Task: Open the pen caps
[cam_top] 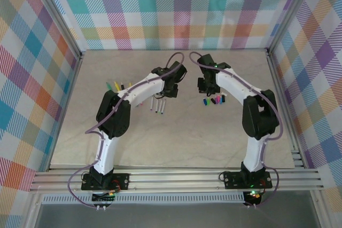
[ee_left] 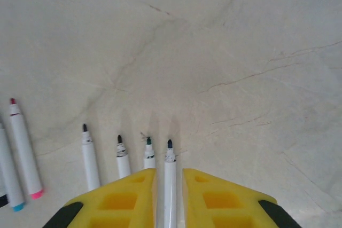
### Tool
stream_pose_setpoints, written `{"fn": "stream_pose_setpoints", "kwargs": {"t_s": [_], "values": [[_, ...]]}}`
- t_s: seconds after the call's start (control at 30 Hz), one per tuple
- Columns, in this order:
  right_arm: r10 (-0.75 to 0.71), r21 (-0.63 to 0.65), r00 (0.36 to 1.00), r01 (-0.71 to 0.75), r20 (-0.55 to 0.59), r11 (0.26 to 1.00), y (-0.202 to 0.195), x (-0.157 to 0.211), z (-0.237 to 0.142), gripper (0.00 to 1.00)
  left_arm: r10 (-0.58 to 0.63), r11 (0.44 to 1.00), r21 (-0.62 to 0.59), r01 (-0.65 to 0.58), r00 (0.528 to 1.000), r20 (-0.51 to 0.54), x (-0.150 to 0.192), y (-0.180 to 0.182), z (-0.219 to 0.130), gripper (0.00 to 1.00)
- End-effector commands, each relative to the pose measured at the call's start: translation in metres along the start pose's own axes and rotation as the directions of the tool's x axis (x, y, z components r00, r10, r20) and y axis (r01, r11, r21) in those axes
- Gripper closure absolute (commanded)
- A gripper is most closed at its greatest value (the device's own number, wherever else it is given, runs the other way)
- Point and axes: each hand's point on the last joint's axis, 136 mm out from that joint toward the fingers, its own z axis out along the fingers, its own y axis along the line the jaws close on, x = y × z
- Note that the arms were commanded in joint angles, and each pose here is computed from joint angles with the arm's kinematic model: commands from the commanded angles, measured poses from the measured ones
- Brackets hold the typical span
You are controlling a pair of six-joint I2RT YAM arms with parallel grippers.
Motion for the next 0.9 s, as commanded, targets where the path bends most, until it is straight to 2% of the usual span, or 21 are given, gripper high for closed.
{"fn": "stream_pose_setpoints", "kwargs": {"t_s": [0.0, 0.07, 0.13, 0.2, 0.27, 0.3, 0.33, 0.37, 0.4, 0.5, 0.57, 0.63, 0.67, 0.7, 0.77, 0.83, 0.87], "values": [[-0.03, -0.086, 0.999, 0.031, 0.019, 0.996, 0.01, 0.009, -0.026, 0.67, -0.04, 0.999, 0.006, 0.039, 0.993, 0.11, -0.019, 0.02, -0.048, 0.8], [-0.033, -0.165, 0.998, 0.042, 0.059, 0.985, 0.018, 0.011, -0.038, 0.63, -0.067, 0.998, 0.031, 0.062, 0.984, 0.168, -0.021, 0.024, -0.06, 0.79], [-0.027, -0.251, 0.994, 0.054, 0.109, 0.966, 0.026, 0.016, -0.05, 0.53, -0.121, 0.992, 0.052, 0.112, 0.958, 0.26, -0.024, 0.034, -0.076, 0.77], [-0.023, -0.329, 0.989, 0.071, 0.149, 0.942, 0.034, 0.022, -0.06, 0.41, -0.171, 0.984, 0.105, 0.143, 0.916, 0.363, -0.026, 0.041, -0.094, 0.74], [-0.032, -0.39, 0.983, 0.102, 0.182, 0.915, 0.041, 0.029, -0.07, 0.34, -0.22, 0.974, 0.149, 0.17, 0.862, 0.456, -0.024, 0.052, -0.113, 0.7], [-0.04, -0.409, 0.978, 0.122, 0.203, 0.904, 0.044, 0.032, -0.075, 0.32, -0.246, 0.968, 0.18, 0.178, 0.825, 0.509, -0.024, 0.057, -0.124, 0.61], [-0.047, -0.417, 0.974, 0.139, 0.224, 0.898, 0.046, 0.034, -0.08, 0.27, -0.265, 0.963, 0.199, 0.184, 0.791, 0.551, -0.022, 0.063, -0.133, 0.44], [-0.054, -0.421, 0.97, 0.152, 0.236, 0.894, 0.047, 0.036, -0.084, 0.15, -0.276, 0.96, 0.209, 0.188, 0.766, 0.581, -0.019, 0.068, -0.14, 0.19], [-0.06, -0.423, 0.964, 0.169, 0.258, 0.89, 0.047, 0.037, -0.088, 0.01, -0.281, 0.958, 0.216, 0.187, 0.744, 0.606, -0.016, 0.073, -0.144, 0.01], [-0.027, -0.406, 0.945, 0.166, 0.327, 0.899, 0.042, 0.038, -0.097, 0.01, -0.268, 0.963, 0.196, 0.183, 0.716, 0.645, -0.006, 0.083, -0.146, 0.0], [0.017, -0.409, 0.922, 0.154, 0.386, 0.9, 0.038, 0.036, -0.103, 0.01, -0.238, 0.971, 0.179, 0.159, 0.715, 0.657, 0.001, 0.083, -0.138, 0.0], [0.044, -0.381, 0.885, 0.154, 0.463, 0.912, 0.03, 0.033, -0.104, 0.01, -0.154, 0.988, 0.124, 0.096, 0.753, 0.64, 0.013, 0.08, -0.123, 0.0], [0.018, -0.345, 0.858, 0.186, 0.513, 0.92, 0.028, 0.032, -0.105, 0.01, -0.087, 0.996, 0.067, 0.057, 0.77, 0.632, 0.019, 0.08, -0.119, 0.0], [-0.046, -0.28, 0.821, 0.247, 0.569, 0.928, 0.027, 0.033, -0.107, 0.01, -0.075, 0.996, 0.014, 0.086, 0.771, 0.632, 0.024, 0.09, -0.117, 0.0], [-0.13, -0.168, 0.761, 0.301, 0.636, 0.939, 0.017, 0.031, -0.112, 0.01, -0.103, 0.99, -0.002, 0.143, 0.726, 0.68, 0.03, 0.104, -0.125, 0.0], [-0.143, -0.102, 0.729, 0.281, 0.669, 0.954, 0.003, 0.028, -0.118, 0.01, -0.202, 0.974, 0.091, 0.206, 0.621, 0.758, 0.039, 0.119, -0.14, 0.0], [-0.148, -0.088, 0.715, 0.283, 0.684, 0.955, 0.001, 0.027, -0.121, 0.01, -0.235, 0.966, 0.121, 0.229, 0.584, 0.777, 0.043, 0.128, -0.145, 0.0]]}}
